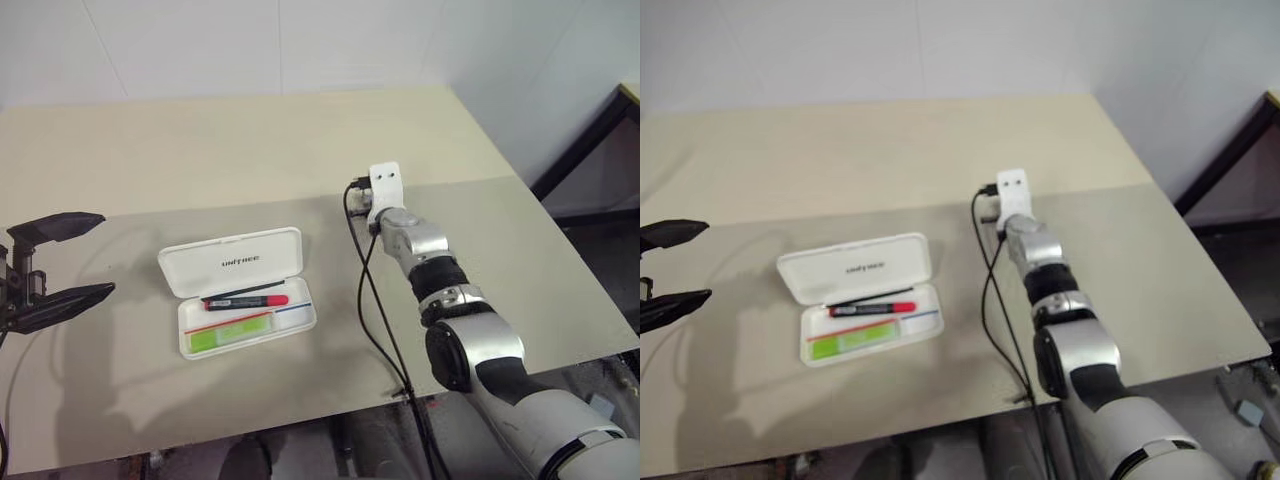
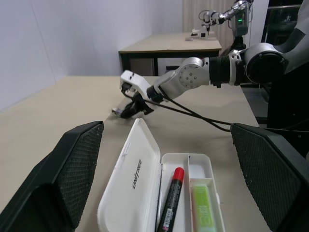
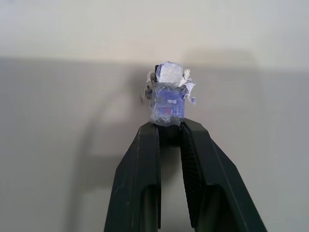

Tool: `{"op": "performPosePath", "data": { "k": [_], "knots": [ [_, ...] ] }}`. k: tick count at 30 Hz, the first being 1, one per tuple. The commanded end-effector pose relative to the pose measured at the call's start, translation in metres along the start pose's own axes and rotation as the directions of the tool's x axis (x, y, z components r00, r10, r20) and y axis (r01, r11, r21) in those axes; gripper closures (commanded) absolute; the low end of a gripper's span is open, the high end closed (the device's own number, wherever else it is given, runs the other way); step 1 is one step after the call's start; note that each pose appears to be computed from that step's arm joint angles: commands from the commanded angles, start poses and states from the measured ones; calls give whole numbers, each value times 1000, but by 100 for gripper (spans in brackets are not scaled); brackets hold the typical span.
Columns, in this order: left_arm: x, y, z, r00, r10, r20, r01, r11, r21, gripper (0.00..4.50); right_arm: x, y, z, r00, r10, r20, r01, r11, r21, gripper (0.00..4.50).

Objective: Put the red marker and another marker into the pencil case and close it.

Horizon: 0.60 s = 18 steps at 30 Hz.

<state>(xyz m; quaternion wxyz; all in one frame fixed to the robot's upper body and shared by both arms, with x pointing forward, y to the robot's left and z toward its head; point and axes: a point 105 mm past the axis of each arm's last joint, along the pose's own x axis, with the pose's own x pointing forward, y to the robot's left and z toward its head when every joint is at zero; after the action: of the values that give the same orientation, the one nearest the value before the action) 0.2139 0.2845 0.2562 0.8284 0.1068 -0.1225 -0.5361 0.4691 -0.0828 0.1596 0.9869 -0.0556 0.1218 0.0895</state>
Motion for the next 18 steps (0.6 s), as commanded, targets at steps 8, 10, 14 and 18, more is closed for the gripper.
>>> {"op": "performPosePath", "data": {
  "k": [8, 10, 14, 18],
  "knots": [
    [8, -3, 0, 999, -17, 30, 16, 1000, 21, 0, -47, 32, 88, 905, 295, 307, -292, 955, -58, 421],
    [13, -6, 0, 999, -29, 39, 28, 999, 29, 0, -59, 37, 98, 871, 365, 328, -365, 929, -65, 421],
    [25, -13, 3, 997, -56, 61, 53, 997, 51, 0, -86, 49, 110, 789, 518, 331, -516, 850, -100, 421],
    [37, -27, 4, 994, -89, 68, 85, 995, 55, 0, -114, 57, 116, 697, 654, 293, -642, 751, -150, 421]
  ]
}}
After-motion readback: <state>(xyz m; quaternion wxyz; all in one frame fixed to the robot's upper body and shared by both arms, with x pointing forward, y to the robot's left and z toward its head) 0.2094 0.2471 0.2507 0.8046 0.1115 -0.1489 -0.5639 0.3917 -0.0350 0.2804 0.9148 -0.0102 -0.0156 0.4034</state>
